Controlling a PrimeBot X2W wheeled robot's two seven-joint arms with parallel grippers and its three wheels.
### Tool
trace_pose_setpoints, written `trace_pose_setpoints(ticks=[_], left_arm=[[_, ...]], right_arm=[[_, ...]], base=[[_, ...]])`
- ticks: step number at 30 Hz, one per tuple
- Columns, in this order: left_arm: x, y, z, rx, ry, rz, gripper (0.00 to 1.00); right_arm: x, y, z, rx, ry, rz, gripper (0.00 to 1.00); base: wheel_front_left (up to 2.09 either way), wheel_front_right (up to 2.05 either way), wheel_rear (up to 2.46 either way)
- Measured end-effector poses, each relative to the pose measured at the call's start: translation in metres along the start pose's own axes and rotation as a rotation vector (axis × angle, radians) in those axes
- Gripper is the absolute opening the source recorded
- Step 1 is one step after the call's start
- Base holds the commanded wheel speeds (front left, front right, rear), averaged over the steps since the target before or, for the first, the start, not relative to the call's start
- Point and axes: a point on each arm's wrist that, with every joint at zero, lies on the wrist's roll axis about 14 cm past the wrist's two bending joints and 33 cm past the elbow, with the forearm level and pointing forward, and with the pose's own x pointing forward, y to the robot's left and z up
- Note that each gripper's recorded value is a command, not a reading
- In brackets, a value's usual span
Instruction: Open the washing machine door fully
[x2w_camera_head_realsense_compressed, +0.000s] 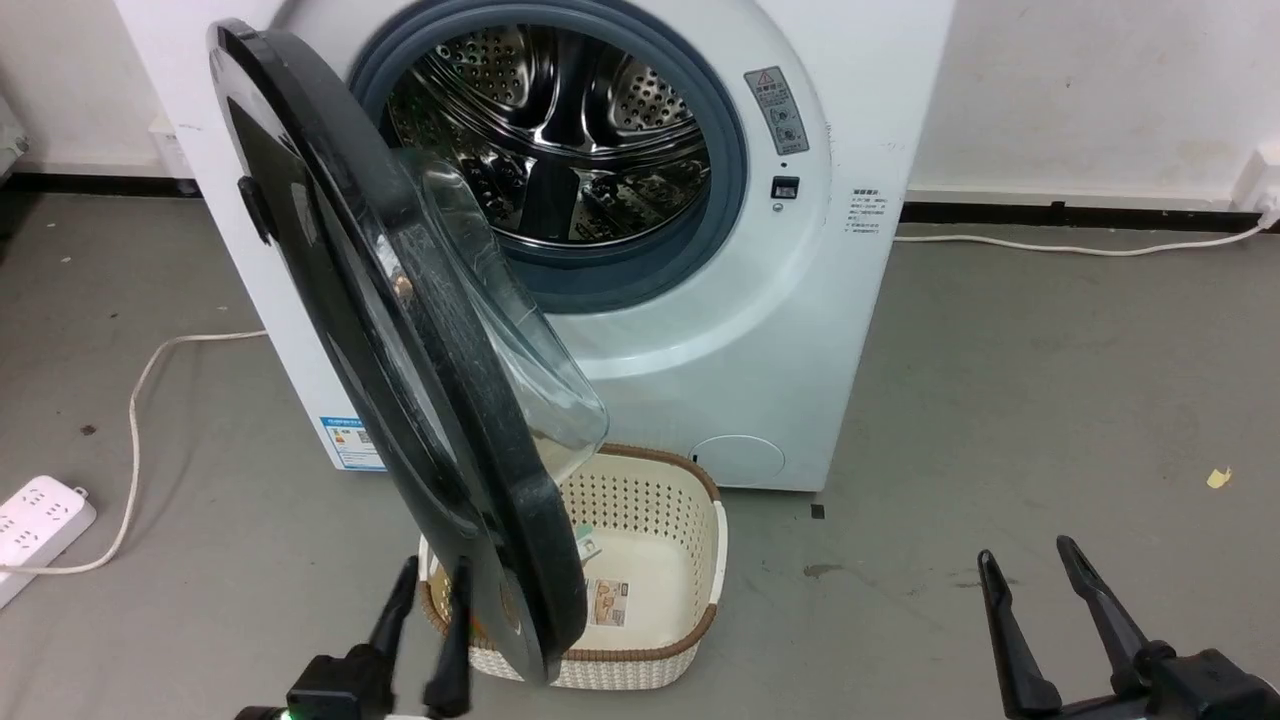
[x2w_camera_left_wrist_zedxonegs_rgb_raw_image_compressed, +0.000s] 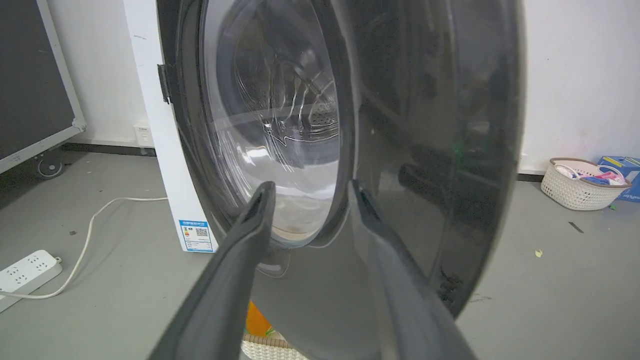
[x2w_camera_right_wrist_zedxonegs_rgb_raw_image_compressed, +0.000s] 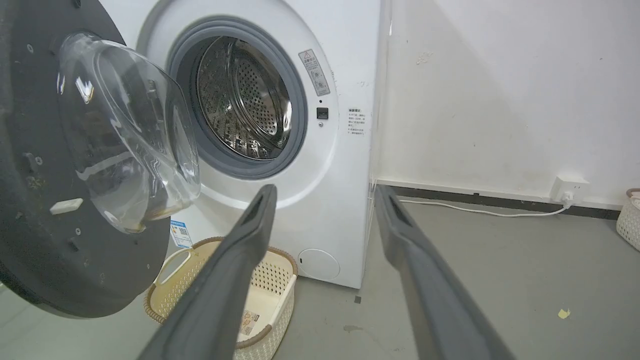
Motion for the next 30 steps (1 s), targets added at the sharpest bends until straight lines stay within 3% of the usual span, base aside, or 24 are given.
trace_pose_setpoints(ticks=[7, 15, 19, 20, 25, 30], left_arm=[[0.004, 0.015, 0.025, 0.004, -0.080, 0.053, 0.00], [0.018, 0.041, 0.132, -0.035, -0.417, 0.141, 0.00], [0.012, 0.022, 0.215, -0.019, -0.685, 0.078, 0.00], [0.010, -0.009, 0.228, 0.001, -0.733, -0.031, 0.00], [0.016, -0.061, 0.206, -0.032, -0.643, -0.205, 0.00], [0.023, -0.096, 0.145, -0.095, -0.409, -0.304, 0.00]], right_arm=[[0.002, 0.007, -0.004, 0.010, 0.012, 0.022, 1.00], [0.004, 0.011, -0.007, 0.020, 0.019, 0.030, 1.00], [0.004, 0.012, -0.009, 0.022, 0.026, 0.034, 1.00], [0.005, 0.012, -0.008, 0.022, 0.022, 0.034, 1.00], [0.006, 0.011, -0.010, 0.022, 0.027, 0.031, 1.00], [0.005, 0.011, -0.012, 0.025, 0.035, 0.029, 1.00]], base=[[0.00, 0.00, 0.00], [0.00, 0.00, 0.00], [0.00, 0.00, 0.00], [0.00, 0.00, 0.00], [0.00, 0.00, 0.00], [0.00, 0.00, 0.00]])
